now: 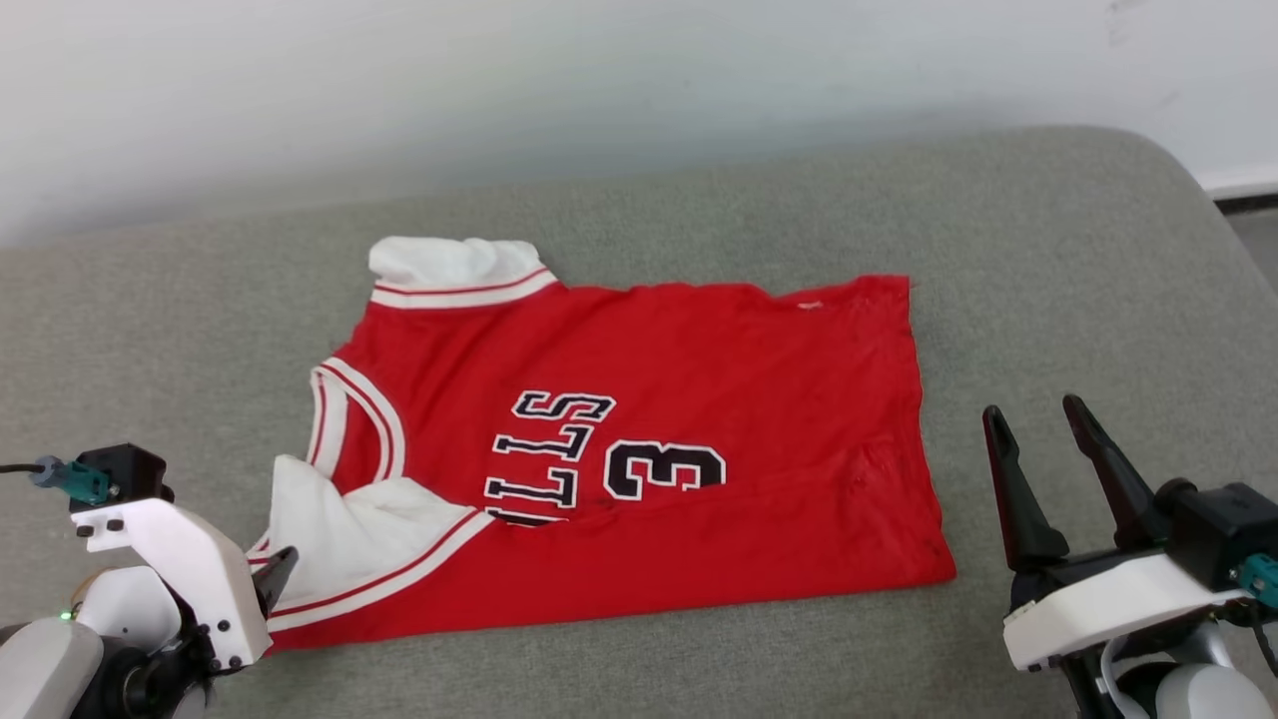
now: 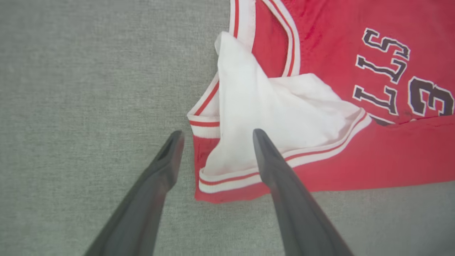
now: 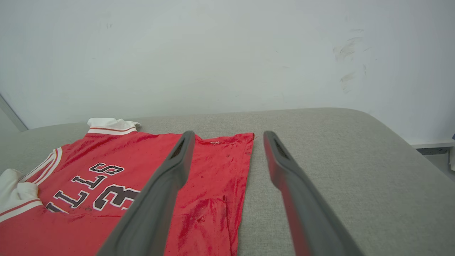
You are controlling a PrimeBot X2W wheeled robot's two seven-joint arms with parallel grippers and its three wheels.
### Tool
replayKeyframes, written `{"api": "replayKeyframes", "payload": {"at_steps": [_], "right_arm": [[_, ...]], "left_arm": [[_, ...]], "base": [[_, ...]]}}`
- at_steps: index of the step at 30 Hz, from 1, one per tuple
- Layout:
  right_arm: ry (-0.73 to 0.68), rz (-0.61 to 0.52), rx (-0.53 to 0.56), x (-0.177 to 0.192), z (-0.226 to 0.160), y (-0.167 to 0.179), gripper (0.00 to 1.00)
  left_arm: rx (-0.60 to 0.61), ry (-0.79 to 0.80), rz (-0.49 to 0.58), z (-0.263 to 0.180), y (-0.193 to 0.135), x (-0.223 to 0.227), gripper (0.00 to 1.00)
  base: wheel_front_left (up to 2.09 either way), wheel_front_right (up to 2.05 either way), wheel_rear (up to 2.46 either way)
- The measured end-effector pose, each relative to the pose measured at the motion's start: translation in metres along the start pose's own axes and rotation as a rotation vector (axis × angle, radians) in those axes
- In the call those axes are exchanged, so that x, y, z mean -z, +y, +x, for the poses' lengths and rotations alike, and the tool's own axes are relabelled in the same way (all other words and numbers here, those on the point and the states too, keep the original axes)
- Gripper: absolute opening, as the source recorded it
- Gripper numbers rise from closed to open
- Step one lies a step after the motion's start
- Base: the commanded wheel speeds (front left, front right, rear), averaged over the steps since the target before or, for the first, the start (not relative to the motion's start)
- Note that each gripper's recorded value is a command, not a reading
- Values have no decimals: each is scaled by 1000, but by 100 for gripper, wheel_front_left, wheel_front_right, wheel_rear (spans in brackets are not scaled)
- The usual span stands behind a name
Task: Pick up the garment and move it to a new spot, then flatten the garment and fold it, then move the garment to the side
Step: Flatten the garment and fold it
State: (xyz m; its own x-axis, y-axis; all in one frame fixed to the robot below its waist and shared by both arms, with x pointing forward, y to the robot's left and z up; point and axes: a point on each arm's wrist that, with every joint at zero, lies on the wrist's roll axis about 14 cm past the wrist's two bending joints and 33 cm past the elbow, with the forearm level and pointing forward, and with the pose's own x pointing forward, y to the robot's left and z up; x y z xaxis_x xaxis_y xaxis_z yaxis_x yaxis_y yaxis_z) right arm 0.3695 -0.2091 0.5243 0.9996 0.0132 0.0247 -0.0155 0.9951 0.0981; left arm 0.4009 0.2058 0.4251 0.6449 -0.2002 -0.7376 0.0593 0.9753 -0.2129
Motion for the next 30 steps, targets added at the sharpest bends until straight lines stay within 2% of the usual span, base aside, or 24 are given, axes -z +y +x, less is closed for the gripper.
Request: {"api": "replayKeyframes", "payload": {"at_steps": [9,10,11,13,18,25,30], "right_arm": [[73,-12,8,26,17,-2,100],[82,-13,12,28,18,-3,100],[88,-15,16,30,17,-5,100],[104,-18,25,32,15,-9,100],[195,20,10,41,13,-10,100],[537,65,-24,79,2,-14,100],[804,35,-75,105,-5,-10,100]], "left_arm": [[2,227,-2,45,1,37,100],[3,243,-12,49,1,39,85],[8,248,-27,52,0,40,45],[7,231,-51,56,-1,39,0],[25,143,-65,53,-5,33,0],[27,-37,-52,34,-10,5,0],[44,-158,-13,18,-20,-25,0]], "base": [[0,0,0],[0,0,0],[0,0,0],[0,0,0],[0,0,0],[0,0,0],[0,0,0]]}}
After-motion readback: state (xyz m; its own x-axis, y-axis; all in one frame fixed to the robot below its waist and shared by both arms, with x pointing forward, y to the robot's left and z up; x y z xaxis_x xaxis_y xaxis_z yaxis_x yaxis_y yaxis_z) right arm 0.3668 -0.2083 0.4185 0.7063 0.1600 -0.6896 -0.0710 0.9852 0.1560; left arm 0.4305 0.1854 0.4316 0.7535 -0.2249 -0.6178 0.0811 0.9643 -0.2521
